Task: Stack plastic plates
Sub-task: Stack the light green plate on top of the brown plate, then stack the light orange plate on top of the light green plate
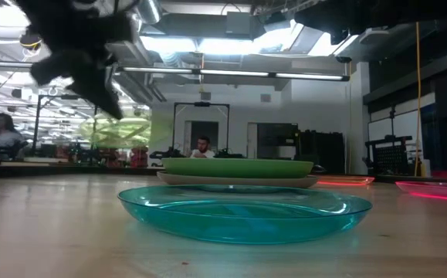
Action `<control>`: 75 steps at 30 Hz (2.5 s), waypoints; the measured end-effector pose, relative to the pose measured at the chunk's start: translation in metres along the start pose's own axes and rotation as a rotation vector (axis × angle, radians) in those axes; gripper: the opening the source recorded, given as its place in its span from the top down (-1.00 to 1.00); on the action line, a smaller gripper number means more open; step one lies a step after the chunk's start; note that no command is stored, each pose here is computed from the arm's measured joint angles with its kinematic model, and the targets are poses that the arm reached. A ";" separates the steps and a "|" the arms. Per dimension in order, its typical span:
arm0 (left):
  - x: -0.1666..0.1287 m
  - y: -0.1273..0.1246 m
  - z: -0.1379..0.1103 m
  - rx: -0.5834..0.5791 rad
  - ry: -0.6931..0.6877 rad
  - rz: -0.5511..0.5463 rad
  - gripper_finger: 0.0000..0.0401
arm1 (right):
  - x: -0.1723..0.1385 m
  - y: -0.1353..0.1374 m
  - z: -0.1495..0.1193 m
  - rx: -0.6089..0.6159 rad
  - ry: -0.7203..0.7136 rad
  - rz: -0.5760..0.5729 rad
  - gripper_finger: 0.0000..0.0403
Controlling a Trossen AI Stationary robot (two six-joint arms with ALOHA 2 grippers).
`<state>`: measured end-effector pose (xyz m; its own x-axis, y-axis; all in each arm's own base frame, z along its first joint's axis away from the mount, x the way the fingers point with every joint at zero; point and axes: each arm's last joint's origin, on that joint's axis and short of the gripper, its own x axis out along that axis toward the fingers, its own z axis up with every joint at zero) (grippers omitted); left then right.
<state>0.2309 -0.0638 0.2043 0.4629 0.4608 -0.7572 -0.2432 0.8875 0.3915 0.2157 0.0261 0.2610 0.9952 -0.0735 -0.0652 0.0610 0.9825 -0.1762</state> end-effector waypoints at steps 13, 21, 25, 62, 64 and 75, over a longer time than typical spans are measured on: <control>-0.002 -0.005 0.037 0.143 -0.316 -0.107 0.97 | 0.000 0.000 0.000 0.000 0.000 0.000 0.99; 0.019 0.003 0.042 0.128 -0.389 -0.171 0.97 | 0.000 0.000 0.000 0.000 -0.001 0.000 0.99; 0.035 0.003 0.045 0.124 -0.406 -0.201 0.97 | 0.000 0.000 0.000 0.000 -0.001 -0.001 0.99; 0.067 0.010 0.053 -0.101 -0.397 -0.196 0.47 | -0.001 -0.002 -0.009 0.068 0.103 -0.113 0.98; 0.058 0.009 0.055 -0.088 -0.427 -0.190 0.47 | -0.001 -0.004 -0.013 0.062 0.146 -0.192 0.95; 0.031 -0.002 0.056 -0.035 -0.505 -0.218 0.47 | -0.006 -0.035 -0.041 0.067 0.401 -0.472 0.35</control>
<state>0.2933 -0.0507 0.2093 0.8551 0.2185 -0.4701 -0.1205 0.9658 0.2297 0.2043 -0.0147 0.2276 0.7540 -0.5482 -0.3619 0.5048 0.8361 -0.2148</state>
